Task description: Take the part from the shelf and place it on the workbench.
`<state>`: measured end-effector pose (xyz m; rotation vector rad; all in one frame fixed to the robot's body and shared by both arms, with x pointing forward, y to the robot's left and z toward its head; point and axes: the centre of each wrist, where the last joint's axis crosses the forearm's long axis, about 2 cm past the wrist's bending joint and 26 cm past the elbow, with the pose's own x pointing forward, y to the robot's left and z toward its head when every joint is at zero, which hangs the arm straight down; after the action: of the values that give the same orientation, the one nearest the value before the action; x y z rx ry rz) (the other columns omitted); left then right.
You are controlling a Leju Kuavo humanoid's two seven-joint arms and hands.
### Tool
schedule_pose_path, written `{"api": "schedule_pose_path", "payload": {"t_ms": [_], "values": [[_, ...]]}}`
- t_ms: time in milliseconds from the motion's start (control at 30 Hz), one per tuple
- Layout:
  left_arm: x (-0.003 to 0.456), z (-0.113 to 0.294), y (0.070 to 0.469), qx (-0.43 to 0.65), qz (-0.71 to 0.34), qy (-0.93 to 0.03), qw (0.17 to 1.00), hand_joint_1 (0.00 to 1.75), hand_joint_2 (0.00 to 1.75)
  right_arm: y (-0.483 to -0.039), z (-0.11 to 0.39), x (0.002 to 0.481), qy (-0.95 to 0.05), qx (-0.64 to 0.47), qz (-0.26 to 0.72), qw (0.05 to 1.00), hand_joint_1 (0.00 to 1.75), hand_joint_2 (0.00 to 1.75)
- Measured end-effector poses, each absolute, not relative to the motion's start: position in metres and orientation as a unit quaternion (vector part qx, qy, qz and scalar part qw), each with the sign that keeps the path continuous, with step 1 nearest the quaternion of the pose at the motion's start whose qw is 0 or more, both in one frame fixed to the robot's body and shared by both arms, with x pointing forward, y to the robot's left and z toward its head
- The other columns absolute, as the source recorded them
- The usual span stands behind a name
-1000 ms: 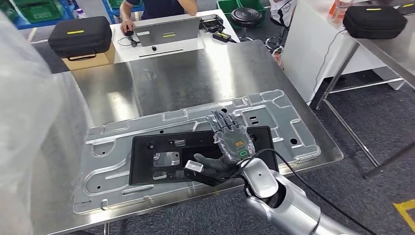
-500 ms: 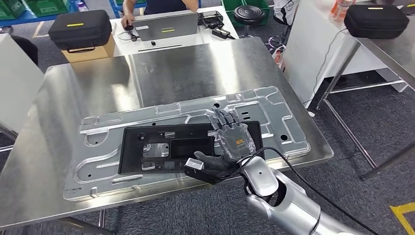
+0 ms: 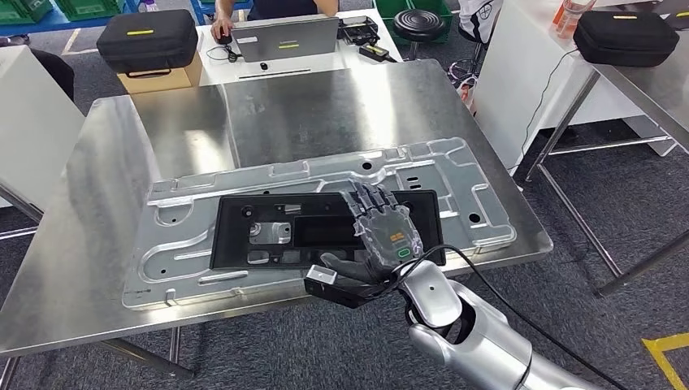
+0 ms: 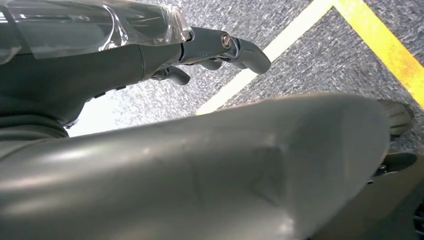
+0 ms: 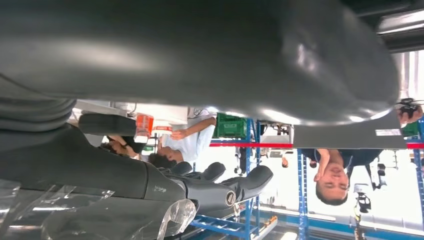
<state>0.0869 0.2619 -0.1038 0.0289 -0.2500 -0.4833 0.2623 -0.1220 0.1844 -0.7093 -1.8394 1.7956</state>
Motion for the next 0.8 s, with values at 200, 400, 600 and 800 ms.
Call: {"api": "schedule_pose_path", "payload": {"t_ms": [200,400,600,800], "values": [[0.0857,-0.1039,0.2609,0.014,-0.239,-0.123,0.963,0.00,0.00,-0.1222,0.1842,0.2621,-0.670,-0.258,0.654,0.239,0.00,0.00],[0.0853,-0.1039,0.2595,0.013,-0.239,-0.123,0.963,0.00,0.00,-0.1234,0.1829,0.2617,-0.668,-0.258,0.655,0.241,0.00,0.00],[0.0886,-0.1032,0.2578,0.012,-0.239,-0.126,0.963,0.00,0.00,-0.1241,0.1840,0.2626,-0.669,-0.260,0.654,0.241,0.00,0.00],[0.0900,-0.1026,0.2541,0.009,-0.239,-0.128,0.962,0.00,0.00,-0.1250,0.1839,0.2625,-0.668,-0.260,0.654,0.242,0.00,0.00]]}}
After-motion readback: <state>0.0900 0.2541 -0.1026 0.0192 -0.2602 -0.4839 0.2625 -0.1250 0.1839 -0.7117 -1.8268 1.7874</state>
